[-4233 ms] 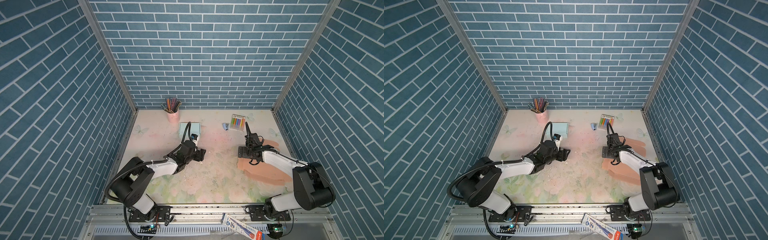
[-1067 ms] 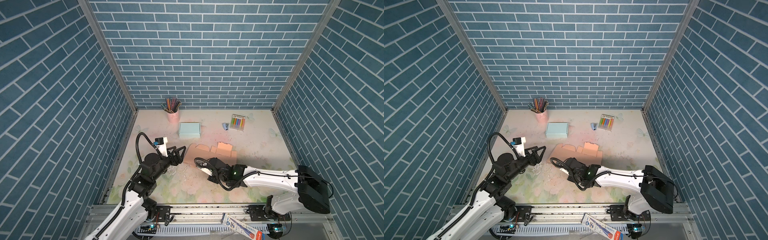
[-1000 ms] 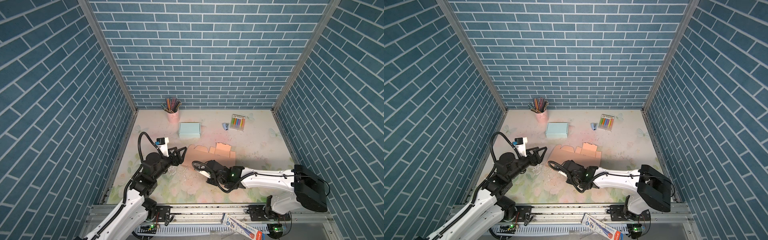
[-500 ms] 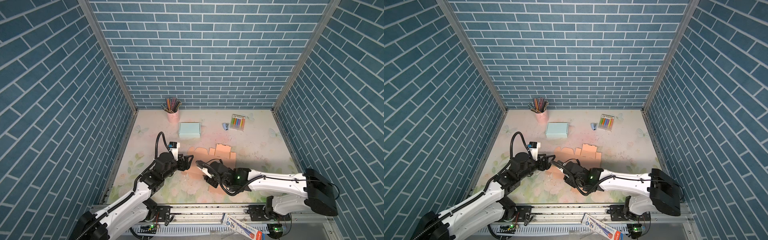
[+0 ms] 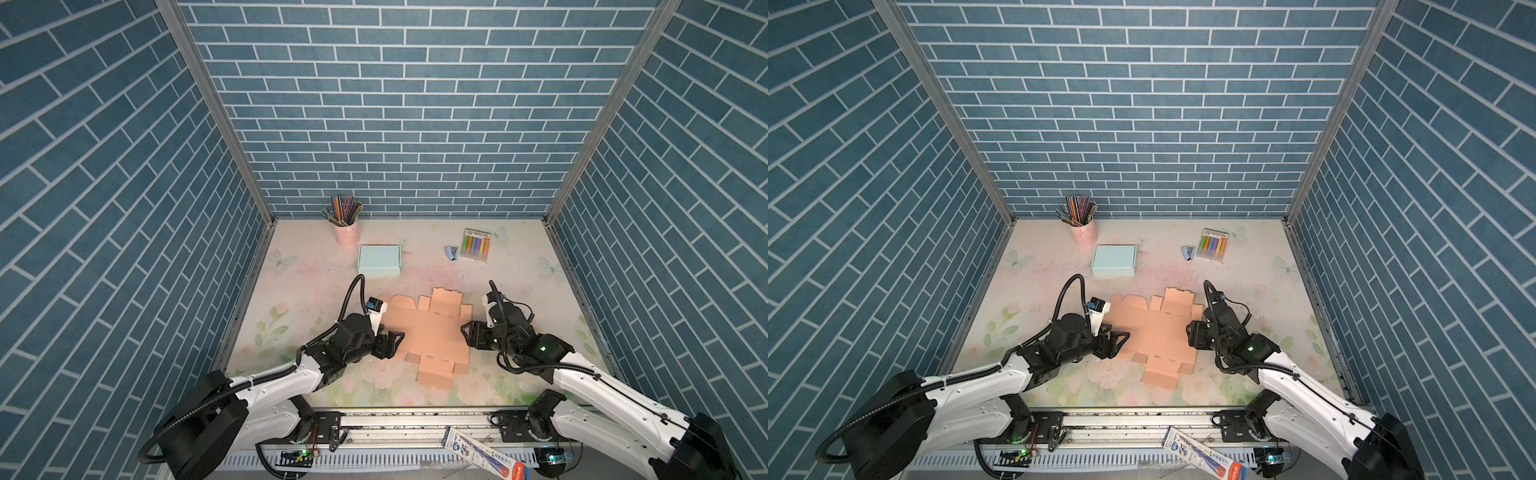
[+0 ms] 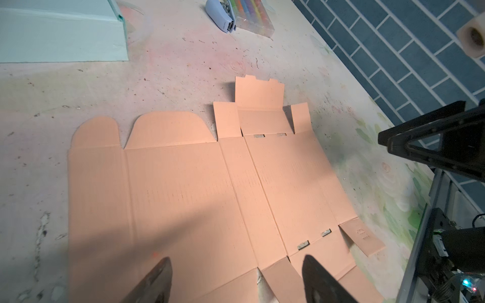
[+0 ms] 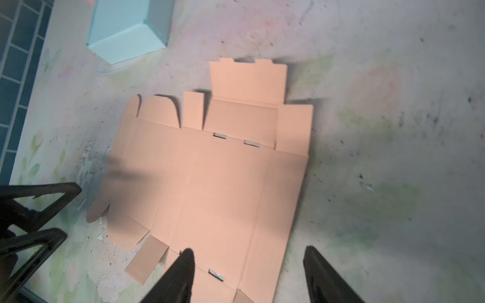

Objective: Fold the paper box
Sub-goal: 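Release the blank and position both grippers at its near sides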

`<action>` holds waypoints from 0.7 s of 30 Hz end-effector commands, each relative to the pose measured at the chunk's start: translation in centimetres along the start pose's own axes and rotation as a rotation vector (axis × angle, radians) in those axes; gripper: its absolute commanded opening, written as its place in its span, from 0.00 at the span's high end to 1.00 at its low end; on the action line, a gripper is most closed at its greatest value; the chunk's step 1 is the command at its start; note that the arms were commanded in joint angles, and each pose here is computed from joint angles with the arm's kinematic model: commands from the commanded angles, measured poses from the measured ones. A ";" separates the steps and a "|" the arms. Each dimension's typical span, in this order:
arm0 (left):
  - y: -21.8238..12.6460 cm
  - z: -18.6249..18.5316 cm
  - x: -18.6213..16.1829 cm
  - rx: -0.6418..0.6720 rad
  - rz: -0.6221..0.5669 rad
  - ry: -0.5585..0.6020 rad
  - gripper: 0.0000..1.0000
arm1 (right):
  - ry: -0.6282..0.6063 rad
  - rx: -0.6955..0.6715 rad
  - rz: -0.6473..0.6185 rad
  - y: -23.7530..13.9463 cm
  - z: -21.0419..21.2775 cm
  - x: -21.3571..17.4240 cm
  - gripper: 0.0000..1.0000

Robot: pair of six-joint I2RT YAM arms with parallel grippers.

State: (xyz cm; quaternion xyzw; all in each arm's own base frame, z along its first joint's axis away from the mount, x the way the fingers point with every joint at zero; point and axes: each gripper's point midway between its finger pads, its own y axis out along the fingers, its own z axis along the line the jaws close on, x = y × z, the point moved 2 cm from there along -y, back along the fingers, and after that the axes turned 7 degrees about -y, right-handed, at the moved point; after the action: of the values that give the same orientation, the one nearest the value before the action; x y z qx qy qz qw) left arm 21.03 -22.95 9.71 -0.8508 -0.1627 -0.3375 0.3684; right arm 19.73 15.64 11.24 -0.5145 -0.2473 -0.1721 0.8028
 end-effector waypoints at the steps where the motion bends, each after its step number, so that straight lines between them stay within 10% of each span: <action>1: 0.1 -1.9 1.6 -0.061 -0.048 0.045 0.22 | 0.081 0.011 0.039 0.2 -0.4 -0.6 0.33; 21: 1.1 -2.8 0.1 -0.105 0.015 0.041 0.25 | 0.166 0.024 0.070 4.9 -2.8 -1.9 0.47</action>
State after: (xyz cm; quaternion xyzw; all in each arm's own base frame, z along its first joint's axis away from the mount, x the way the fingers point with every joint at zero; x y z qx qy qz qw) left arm 20.29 -24.72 9.92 -0.8583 -0.1370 -0.3548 0.3446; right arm 20.99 14.28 5.54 -0.5228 -0.1675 -0.1757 0.8172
